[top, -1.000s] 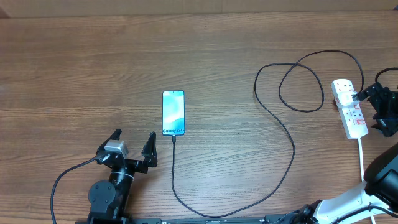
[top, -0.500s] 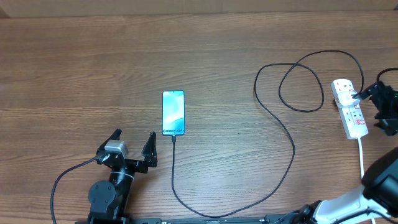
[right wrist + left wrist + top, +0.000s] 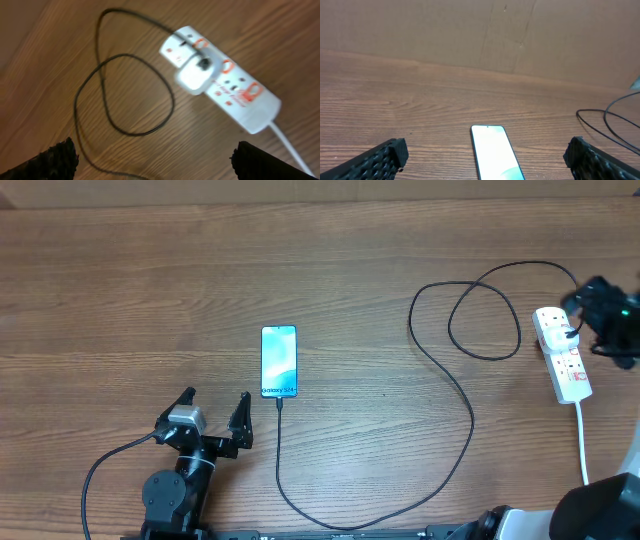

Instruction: Plug charger to phone and switch on socket

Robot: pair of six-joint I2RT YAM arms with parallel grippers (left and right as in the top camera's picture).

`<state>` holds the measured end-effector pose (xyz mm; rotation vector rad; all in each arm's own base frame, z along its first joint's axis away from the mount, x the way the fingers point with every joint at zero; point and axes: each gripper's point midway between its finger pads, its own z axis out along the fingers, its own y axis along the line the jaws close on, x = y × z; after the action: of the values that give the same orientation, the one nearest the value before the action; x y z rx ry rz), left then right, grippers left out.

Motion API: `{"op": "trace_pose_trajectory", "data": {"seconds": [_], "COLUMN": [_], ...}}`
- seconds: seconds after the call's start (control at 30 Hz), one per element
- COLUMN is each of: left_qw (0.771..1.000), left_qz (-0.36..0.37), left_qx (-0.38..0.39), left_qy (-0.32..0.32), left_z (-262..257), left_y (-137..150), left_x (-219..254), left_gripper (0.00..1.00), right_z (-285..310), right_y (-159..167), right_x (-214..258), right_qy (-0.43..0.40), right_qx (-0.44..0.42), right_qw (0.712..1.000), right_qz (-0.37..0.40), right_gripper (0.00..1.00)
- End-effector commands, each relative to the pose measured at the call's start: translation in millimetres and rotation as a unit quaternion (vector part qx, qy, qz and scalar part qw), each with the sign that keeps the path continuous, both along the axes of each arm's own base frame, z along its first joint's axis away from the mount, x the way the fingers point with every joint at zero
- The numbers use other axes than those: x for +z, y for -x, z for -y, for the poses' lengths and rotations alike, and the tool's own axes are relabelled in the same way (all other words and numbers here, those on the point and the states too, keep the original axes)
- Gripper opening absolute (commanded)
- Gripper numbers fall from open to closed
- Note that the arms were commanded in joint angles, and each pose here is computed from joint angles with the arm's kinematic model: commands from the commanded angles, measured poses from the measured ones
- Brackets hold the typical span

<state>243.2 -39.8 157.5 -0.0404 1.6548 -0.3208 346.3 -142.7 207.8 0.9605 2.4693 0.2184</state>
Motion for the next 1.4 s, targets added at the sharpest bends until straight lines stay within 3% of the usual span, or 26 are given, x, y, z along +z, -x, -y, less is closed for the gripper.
{"op": "trace_pose_trajectory", "data": {"seconds": [0.0,0.47,0.83,1.07,1.37], "left_qw": [1.000,1.000,1.000,1.000,1.000], "left_qz": [0.004,0.004,0.004,0.004,0.004], "left_qx": [0.009,0.009,0.009,0.009,0.009], "left_qy": [-0.013,-0.013,-0.013,-0.013,-0.013], "left_z": [-4,-4,-4,-4,-4], "left_y": [0,0,0,0,0], "left_x": [0,0,0,0,0], "left_gripper": [1.00,1.00,1.00,1.00,1.00], "right_z": [-35,-176,-193,-192,-197], "right_y": [-10,-22,-17,4,11], "right_x": [7,16,28,-18,-106], "right_qy": [0.000,0.001,0.031,0.061,0.052], "right_qx": [0.047,0.237,0.279,0.360,0.367], "right_qw": [0.999,0.971,0.959,0.931,0.929], "right_qz": [0.010,0.022,0.041,-0.007,0.012], "right_gripper": [1.00,1.00,1.00,1.00,1.00]}}
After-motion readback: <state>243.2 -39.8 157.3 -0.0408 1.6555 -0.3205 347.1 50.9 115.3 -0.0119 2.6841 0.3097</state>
